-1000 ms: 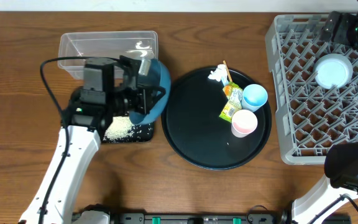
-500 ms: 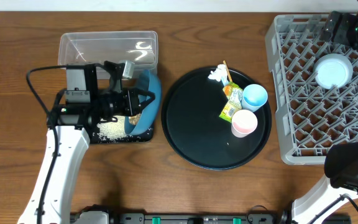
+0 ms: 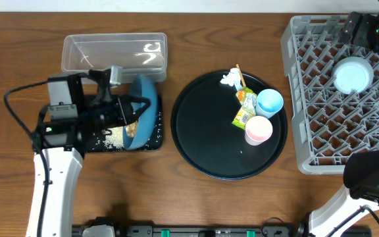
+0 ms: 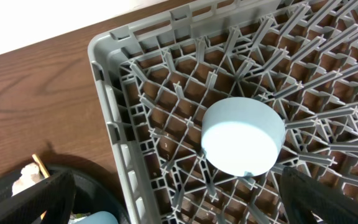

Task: Sort waste into correct bins and load items into the dishwasher rack
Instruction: 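Tilt the plate with the left gripper to drop the mushroom onto the tray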

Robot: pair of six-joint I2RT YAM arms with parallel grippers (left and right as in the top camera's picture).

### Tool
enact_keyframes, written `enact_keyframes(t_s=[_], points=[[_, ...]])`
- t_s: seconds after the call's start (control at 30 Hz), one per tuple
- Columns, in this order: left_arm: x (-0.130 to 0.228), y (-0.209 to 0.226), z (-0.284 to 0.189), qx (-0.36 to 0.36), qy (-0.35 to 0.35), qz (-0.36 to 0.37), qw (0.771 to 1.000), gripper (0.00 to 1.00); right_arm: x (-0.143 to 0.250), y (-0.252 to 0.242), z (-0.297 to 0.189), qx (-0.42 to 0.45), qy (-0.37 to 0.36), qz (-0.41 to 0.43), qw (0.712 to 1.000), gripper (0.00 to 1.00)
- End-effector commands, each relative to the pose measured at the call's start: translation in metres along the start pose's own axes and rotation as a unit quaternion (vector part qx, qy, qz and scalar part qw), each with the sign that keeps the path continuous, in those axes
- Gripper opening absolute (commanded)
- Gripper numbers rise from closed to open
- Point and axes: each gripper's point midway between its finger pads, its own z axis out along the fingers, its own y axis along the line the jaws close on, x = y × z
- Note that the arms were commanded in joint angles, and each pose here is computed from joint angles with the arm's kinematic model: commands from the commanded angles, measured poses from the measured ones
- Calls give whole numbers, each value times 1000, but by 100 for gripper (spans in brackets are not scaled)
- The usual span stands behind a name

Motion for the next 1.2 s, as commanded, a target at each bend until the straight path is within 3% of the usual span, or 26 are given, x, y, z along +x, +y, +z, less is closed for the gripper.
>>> enact_keyframes(t_s=[0.0, 0.53, 1.17], points=[[-7, 1, -11, 3, -15, -34, 999, 6, -4, -5, -7, 1, -9, -2, 1000, 99], [-15, -17, -42, 121, -28, -71, 990, 6, -4, -6, -7, 2, -9, -1, 1000, 99], [-13, 2, -70, 184, -61, -128, 973, 6, -4, -6, -7, 2, -9, -1, 1000, 99]])
